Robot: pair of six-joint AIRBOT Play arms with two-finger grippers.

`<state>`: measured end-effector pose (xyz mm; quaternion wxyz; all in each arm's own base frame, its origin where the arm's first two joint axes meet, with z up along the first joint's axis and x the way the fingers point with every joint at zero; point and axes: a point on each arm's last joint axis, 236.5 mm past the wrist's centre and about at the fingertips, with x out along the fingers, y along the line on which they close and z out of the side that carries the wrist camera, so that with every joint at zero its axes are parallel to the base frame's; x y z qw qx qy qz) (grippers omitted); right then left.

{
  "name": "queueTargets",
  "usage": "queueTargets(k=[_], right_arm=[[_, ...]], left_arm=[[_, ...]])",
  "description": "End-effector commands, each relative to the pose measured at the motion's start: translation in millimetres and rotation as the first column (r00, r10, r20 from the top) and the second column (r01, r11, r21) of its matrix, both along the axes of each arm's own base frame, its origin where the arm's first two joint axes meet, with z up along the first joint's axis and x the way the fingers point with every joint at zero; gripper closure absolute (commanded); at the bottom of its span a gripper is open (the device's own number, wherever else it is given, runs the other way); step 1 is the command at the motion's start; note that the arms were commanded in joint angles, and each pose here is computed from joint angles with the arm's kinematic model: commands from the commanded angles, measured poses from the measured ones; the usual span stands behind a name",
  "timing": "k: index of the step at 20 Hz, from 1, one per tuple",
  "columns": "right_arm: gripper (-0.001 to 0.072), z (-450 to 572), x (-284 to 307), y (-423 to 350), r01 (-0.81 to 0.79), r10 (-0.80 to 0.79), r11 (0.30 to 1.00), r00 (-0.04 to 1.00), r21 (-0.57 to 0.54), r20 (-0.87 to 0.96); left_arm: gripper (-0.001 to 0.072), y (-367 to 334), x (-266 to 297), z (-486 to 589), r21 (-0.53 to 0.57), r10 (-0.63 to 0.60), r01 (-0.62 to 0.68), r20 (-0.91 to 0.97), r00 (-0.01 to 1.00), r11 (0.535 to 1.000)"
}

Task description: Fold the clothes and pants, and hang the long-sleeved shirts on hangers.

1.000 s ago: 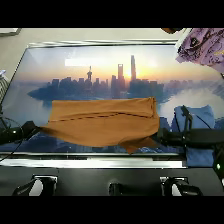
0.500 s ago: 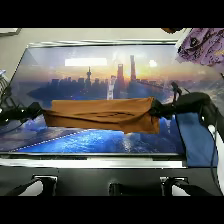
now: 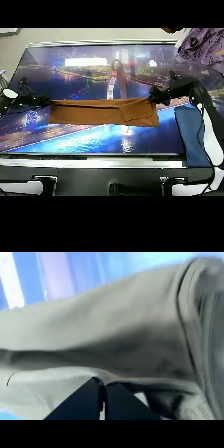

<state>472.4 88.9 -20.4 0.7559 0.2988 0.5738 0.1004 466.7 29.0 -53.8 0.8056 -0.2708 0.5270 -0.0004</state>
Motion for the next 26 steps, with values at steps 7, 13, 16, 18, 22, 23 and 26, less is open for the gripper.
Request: queueTargets(k=[7,13,16,18,22,23,26], right_arm=[[0.0538,-44.3,9.7,4.5,0.043,-0.042,0.999,0.995,0.012,-0.091],[0.0172,1.9,-10.2,-77.6,0.032,-0.017,0.992,0.993,0.122,-0.119],[0.0109,-13.7,-27.8,-96.5,-0.02,0.043,0.989,0.987,0.148,-0.155],[0.0108,-25.0,-28.3,-92.0,-0.065,0.089,0.984,0.985,0.166,-0.146],[0.0089,-48.8,-21.1,-79.9,-0.05,0.093,0.965,0.983,0.257,-0.158],[0.0089,-53.3,-20.8,-77.7,-0.044,0.092,0.961,0.982,0.273,-0.167],[0.009,-58.3,-15.9,-63.8,-0.048,0.102,0.949,0.982,0.312,-0.159]], left_arm=[[0.0246,-12.5,9.5,-31.3,-0.037,0.013,-0.016,-0.078,0.997,0.999],[0.0182,11.2,16.5,26.9,-0.053,0.002,-0.004,-0.05,0.999,0.999],[0.0182,20.7,16.6,41.1,-0.034,0.007,-0.008,-0.03,1.0,0.999],[0.0181,21.1,16.5,45.8,-0.032,0.009,-0.009,-0.021,1.0,0.999],[0.0182,21.0,16.4,47.0,-0.035,0.015,-0.016,-0.022,1.0,0.999],[0.0182,21.0,16.4,47.0,-0.035,0.015,-0.016,-0.022,1.0,0.999],[0.0182,21.1,16.5,46.9,-0.035,0.015,-0.016,-0.021,1.0,0.999]])
